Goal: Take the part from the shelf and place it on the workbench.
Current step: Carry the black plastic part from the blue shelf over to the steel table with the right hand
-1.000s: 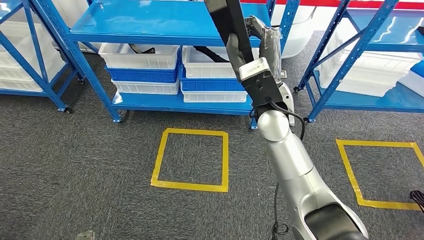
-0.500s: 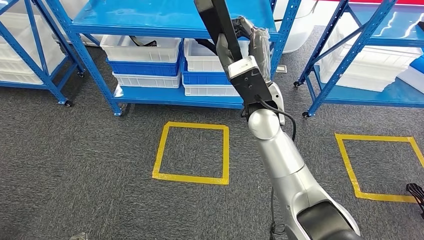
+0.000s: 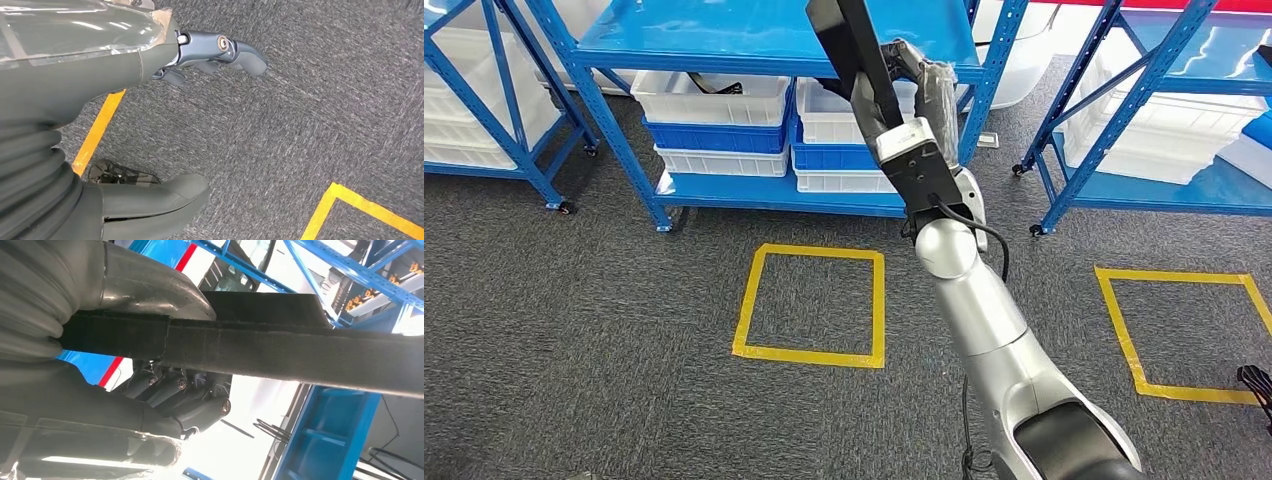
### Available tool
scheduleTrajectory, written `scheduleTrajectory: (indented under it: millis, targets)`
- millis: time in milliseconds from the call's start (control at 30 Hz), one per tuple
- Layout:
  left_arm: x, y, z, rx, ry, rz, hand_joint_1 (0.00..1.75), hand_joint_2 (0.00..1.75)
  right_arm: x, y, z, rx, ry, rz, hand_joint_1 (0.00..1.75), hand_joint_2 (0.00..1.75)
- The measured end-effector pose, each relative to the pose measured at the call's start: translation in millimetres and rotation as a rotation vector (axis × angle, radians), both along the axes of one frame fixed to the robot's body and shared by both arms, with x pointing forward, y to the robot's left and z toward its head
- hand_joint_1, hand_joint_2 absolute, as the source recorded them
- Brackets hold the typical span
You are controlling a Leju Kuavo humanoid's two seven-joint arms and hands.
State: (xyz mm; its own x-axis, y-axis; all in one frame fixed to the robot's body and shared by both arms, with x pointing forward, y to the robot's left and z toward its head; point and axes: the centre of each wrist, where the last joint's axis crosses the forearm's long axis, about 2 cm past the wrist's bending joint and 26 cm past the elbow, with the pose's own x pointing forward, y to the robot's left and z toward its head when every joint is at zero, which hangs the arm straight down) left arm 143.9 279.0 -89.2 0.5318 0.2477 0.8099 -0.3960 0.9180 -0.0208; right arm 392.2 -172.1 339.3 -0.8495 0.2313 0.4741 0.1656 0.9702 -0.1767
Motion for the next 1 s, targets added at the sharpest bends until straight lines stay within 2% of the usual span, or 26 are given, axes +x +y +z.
scheduleTrajectory:
  millis: [1000]
  targets:
    - [-6.4,9.9,-2.1,0.009,-0.001,0.053,0.00,1.75,8.6,18.7,-6.6,-0.043,-0.002,-0.044,1.75,1.75]
